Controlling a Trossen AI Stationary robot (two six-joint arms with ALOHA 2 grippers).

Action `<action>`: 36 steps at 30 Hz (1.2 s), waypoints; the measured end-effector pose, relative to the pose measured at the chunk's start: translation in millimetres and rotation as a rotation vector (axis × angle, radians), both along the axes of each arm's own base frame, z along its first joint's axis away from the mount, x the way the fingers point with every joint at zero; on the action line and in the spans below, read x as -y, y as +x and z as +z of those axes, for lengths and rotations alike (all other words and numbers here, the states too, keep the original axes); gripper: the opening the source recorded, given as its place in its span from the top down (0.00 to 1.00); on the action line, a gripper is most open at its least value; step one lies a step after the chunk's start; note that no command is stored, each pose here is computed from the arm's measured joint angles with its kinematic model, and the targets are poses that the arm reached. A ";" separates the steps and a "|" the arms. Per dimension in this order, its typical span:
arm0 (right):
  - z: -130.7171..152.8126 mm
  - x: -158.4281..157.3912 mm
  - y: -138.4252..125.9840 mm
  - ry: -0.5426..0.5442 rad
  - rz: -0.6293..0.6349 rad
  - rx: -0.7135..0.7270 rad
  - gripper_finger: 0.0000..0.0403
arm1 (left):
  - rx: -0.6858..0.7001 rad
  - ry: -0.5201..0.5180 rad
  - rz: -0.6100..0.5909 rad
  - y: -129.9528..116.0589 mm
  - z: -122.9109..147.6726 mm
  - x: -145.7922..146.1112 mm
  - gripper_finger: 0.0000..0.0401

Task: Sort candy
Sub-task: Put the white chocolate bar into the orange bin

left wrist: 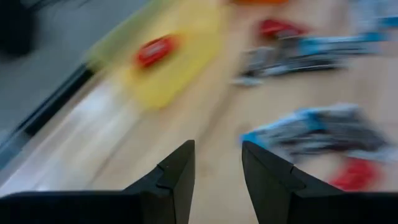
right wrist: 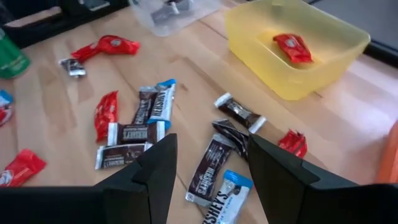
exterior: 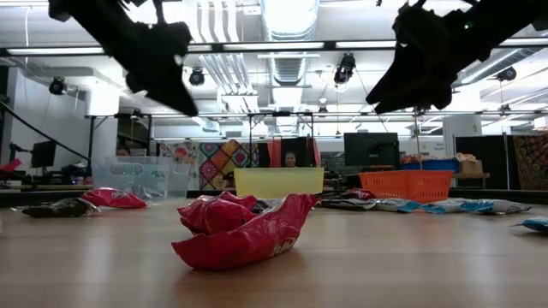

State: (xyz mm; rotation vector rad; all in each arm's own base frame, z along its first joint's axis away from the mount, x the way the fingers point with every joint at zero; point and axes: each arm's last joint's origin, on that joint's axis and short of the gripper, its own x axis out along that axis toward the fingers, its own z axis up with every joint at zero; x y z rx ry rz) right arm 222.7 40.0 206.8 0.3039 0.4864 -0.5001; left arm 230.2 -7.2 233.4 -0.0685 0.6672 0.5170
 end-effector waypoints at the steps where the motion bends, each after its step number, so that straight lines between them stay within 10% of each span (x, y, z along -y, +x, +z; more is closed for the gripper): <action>1: -1.1 0.0 2.0 0.005 -0.008 -0.008 0.55 | 0.024 0.001 -0.062 2.1 0.3 6.0 0.71; 8: -14.8 1.9 22.6 0.037 -0.027 -0.144 0.55 | 0.156 0.010 -0.258 6.0 -5.6 28.3 0.71; 36: -88.8 -6.9 55.3 0.220 -0.159 -0.525 0.62 | 0.203 0.070 -0.204 6.3 -6.9 26.2 0.71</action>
